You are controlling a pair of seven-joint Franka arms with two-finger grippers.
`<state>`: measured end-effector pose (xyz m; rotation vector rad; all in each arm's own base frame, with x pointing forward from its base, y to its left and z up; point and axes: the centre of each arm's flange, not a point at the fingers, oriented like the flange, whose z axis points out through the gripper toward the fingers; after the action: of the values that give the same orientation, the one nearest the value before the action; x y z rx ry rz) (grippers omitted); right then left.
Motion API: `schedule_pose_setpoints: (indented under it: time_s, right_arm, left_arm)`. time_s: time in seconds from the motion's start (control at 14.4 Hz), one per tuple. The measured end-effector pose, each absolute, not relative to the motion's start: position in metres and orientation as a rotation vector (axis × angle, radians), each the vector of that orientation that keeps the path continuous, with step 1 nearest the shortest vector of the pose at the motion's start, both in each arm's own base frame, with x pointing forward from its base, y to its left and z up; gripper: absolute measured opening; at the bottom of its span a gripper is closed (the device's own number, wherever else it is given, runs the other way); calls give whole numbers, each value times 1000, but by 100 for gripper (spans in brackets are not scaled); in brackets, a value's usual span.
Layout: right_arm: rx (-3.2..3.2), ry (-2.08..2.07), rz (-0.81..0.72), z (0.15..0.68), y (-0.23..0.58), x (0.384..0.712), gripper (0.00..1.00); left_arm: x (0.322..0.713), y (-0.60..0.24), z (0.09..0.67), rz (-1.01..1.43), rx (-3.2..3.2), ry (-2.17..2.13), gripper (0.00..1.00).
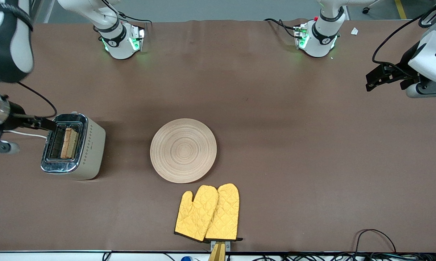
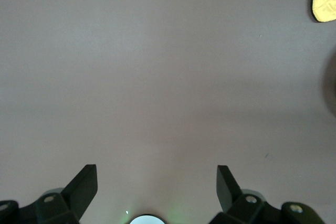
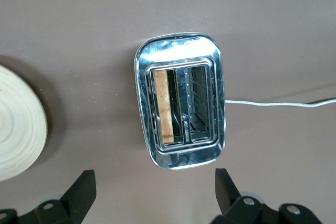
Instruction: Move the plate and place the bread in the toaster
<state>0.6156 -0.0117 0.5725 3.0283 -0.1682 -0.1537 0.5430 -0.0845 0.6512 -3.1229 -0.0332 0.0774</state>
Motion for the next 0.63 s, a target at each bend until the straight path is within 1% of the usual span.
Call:
schedule_pose_setpoints:
  time_s: [0.35, 0.49, 0.63]
  right_arm:
    - [3150, -180, -99, 608, -62, 573, 100]
    - [3169, -176, -83, 619, -66, 553, 100]
    - [3180, -156, -62, 628, -61, 541, 100]
  left_arm:
    - [543, -85, 651, 77, -3123, -32, 100]
    - [543, -87, 651, 76, -3123, -27, 100]
    - [542, -88, 651, 76, -3123, -24, 100]
